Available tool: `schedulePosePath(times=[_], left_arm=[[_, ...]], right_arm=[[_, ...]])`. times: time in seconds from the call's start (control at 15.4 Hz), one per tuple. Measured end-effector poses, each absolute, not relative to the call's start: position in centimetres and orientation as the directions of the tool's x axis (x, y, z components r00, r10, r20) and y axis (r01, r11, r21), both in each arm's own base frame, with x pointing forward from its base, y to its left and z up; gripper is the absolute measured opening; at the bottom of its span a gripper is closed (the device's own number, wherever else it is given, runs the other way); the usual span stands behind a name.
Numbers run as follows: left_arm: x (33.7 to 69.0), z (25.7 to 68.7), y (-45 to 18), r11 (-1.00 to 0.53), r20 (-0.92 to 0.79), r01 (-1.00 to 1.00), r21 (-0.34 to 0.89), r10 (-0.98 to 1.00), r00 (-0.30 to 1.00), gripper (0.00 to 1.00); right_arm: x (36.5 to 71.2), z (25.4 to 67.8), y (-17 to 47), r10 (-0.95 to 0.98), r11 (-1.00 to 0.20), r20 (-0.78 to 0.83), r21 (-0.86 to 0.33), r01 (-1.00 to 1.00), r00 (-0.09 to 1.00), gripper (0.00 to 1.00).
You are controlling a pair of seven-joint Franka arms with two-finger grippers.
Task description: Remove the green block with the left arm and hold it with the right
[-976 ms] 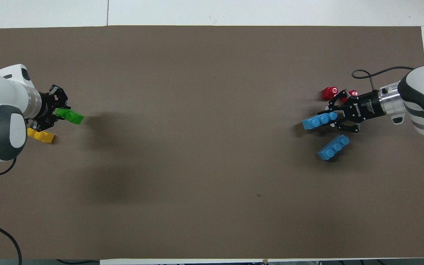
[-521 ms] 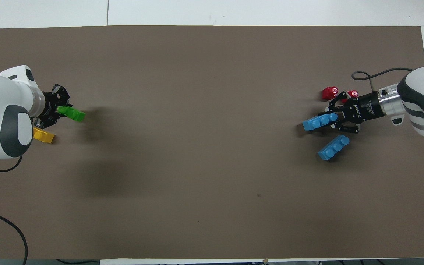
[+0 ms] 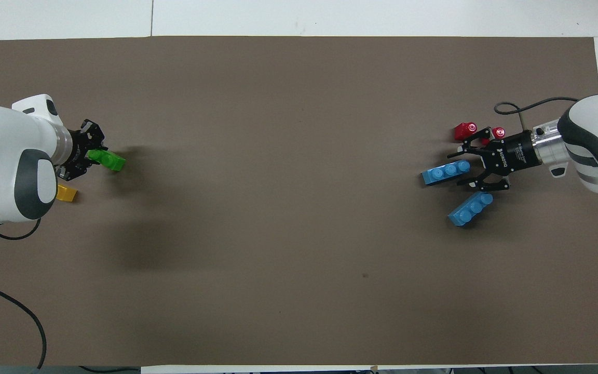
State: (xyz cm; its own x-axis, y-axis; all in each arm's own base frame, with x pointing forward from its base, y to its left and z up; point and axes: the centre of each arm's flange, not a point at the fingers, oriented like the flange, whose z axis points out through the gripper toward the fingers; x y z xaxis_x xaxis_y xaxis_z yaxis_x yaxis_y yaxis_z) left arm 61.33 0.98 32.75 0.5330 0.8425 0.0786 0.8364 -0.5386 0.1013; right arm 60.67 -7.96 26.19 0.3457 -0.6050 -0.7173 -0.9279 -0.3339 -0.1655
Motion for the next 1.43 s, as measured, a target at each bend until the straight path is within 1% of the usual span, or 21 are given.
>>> schedulePosePath(times=[0.07,0.2,0.33,0.39,0.46,0.52,0.65,0.72,0.85,0.91,1.04,1.11,1.3,1.43], left_arm=[[61.3,32.5,1.0,-0.539,0.077,0.837,0.099,0.842,0.533,0.35],[61.3,32.1,1.0,-0.538,0.073,0.838,0.092,0.843,0.534,0.35],[61.3,32.0,1.0,-0.538,0.073,0.838,0.093,0.843,0.533,0.35],[61.3,32.0,1.0,-0.538,0.073,0.838,0.093,0.843,0.533,0.35],[61.3,32.0,1.1,-0.537,0.072,0.838,0.093,0.843,0.533,0.35],[61.3,32.0,1.1,-0.536,0.072,0.839,0.092,0.844,0.532,0.41],[61.3,31.8,1.2,-0.535,0.071,0.840,0.090,0.845,0.531,0.60],[61.3,31.8,1.2,-0.535,0.071,0.840,0.090,0.845,0.531,0.73],[61.4,31.9,1.2,-0.535,0.071,0.840,0.090,0.844,0.531,0.94],[61.4,32.2,1.2,-0.536,0.071,0.839,0.091,0.844,0.531,1.00],[61.6,33.6,1.3,-0.548,0.066,0.833,0.080,0.836,0.544,1.00],[61.7,35.0,1.3,-0.565,0.061,0.822,0.068,0.825,0.562,1.00],[61.9,40.4,1.4,-0.647,0.040,0.762,0.029,0.762,0.646,1.00],[61.9,44.3,1.6,-0.723,0.041,0.691,0.022,0.691,0.722,1.00]], right_arm=[[60.7,26.2,-7.9,-0.605,-0.334,-0.717,-0.166,-0.928,0.346,0.80],[60.8,26.4,-7.9,-0.606,-0.334,-0.715,-0.169,-0.927,0.348,0.80],[61.0,27.1,-7.7,-0.607,-0.332,-0.714,-0.172,-0.927,0.350,0.90],[61.1,27.6,-7.5,-0.608,-0.329,-0.715,-0.169,-0.929,0.345,0.91],[61.2,28.3,-7.3,-0.612,-0.324,-0.714,-0.166,-0.932,0.340,0.94],[61.3,29.1,-7.0,-0.615,-0.319,-0.713,-0.166,-0.933,0.337,1.00],[61.7,31.1,-6.5,-0.622,-0.311,-0.710,-0.163,-0.936,0.330,1.00],[61.9,32.2,-6.2,-0.630,-0.314,-0.702,-0.163,-0.935,0.334,1.00],[62.3,34.7,-5.1,-0.653,-0.350,-0.662,-0.169,-0.922,0.369,1.00],[62.5,36.0,-4.4,-0.663,-0.378,-0.634,-0.176,-0.909,0.398,1.00],[62.8,38.8,-3.8,-0.684,-0.445,-0.560,-0.186,-0.876,0.467,1.00],[63.0,40.2,-3.6,-0.693,-0.481,-0.516,-0.187,-0.856,0.502,1.00],[63.4,43.6,-3.1,-0.685,-0.596,-0.387,-0.189,-0.780,0.617,1.00],[63.5,46.9,-3.1,-0.657,-0.673,-0.280,-0.199,-0.712,0.700,1.00]])
